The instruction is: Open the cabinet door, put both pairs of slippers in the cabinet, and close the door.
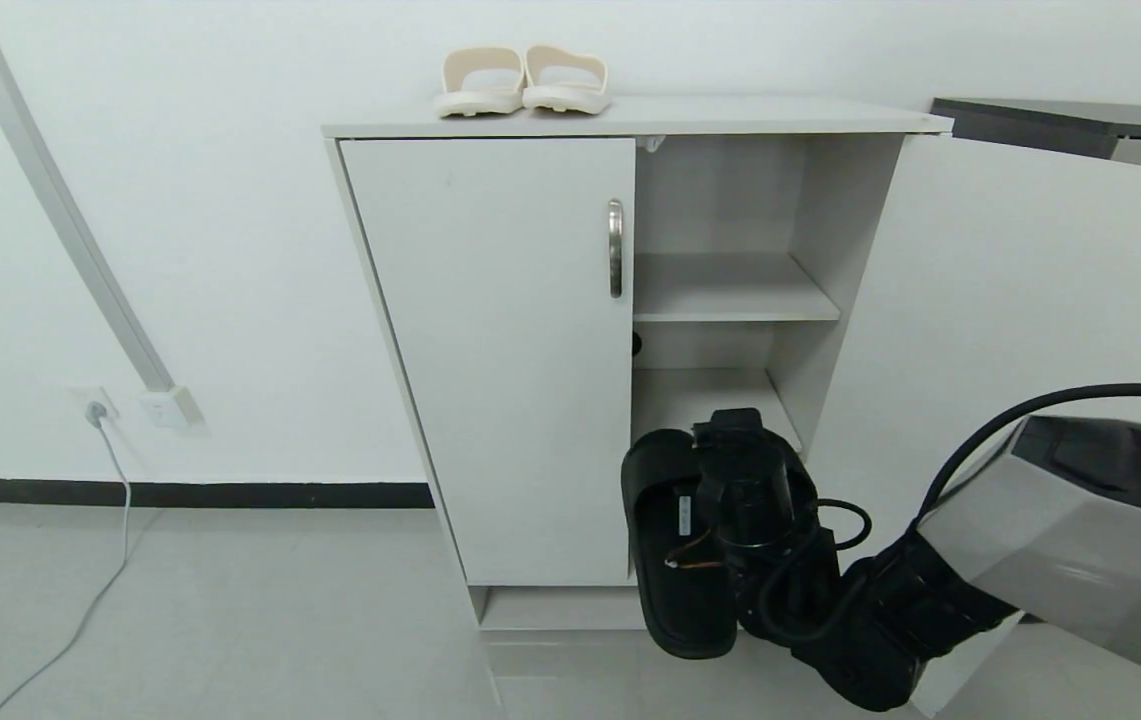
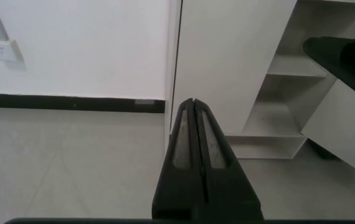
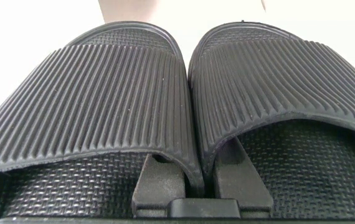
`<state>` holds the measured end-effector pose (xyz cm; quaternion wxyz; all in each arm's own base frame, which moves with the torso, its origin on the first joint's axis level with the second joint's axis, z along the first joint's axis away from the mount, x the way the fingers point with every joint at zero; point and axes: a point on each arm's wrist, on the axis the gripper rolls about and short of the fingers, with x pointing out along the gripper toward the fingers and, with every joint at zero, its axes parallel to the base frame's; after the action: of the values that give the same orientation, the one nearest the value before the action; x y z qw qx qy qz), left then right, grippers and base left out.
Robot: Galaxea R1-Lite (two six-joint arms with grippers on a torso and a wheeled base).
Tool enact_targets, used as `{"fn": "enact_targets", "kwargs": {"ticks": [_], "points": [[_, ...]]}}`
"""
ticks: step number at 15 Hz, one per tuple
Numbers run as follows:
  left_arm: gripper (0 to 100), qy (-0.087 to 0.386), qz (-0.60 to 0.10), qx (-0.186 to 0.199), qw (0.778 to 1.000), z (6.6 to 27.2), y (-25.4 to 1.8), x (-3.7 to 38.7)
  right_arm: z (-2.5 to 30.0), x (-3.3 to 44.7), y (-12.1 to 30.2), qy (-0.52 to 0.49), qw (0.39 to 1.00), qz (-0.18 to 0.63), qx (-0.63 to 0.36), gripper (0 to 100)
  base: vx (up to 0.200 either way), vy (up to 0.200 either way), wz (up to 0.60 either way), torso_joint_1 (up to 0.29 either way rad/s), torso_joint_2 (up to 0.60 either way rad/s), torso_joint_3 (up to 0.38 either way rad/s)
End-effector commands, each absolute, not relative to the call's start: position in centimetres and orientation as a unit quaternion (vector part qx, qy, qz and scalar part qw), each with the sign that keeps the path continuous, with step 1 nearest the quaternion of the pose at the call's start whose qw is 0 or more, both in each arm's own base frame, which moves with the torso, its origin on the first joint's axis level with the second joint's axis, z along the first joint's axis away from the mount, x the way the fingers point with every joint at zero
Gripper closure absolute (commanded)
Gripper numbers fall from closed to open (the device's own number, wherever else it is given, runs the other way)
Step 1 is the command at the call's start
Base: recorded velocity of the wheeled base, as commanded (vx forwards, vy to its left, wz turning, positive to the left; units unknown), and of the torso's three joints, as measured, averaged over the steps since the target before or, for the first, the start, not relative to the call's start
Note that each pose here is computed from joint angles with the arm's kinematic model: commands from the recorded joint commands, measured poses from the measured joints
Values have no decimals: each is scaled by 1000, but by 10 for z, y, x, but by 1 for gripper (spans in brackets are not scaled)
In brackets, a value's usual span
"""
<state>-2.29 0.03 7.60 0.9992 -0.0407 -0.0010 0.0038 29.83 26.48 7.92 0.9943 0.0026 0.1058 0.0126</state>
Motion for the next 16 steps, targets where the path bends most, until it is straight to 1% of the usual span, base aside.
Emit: {"fn": "enact_targets", "kwargs": {"ticks": [1, 2, 6, 9, 16], "points": [[100, 0, 5, -41, 999, 76, 0, -23, 70, 300, 265, 113, 993, 10, -5, 100, 0, -200, 0, 7, -2, 2], [100, 0, 5, -41, 999, 76, 0, -23, 69, 302, 264, 114, 993, 8, -5, 100, 0, -200, 0, 2, 2, -2], [100, 0, 5, -44, 999, 76, 0, -23, 61, 304, 267, 121, 992, 16, -10, 100, 0, 0, 0, 0, 0, 0], [100, 0, 5, -43, 999, 76, 0, -23, 57, 310, 289, 112, 993, 43, -4, 100, 0, 0, 0, 0, 0, 0], [100, 0, 4, -43, 999, 76, 0, -23, 46, 314, 289, 120, 992, 38, -13, 100, 0, 0, 0, 0, 0, 0]]}}
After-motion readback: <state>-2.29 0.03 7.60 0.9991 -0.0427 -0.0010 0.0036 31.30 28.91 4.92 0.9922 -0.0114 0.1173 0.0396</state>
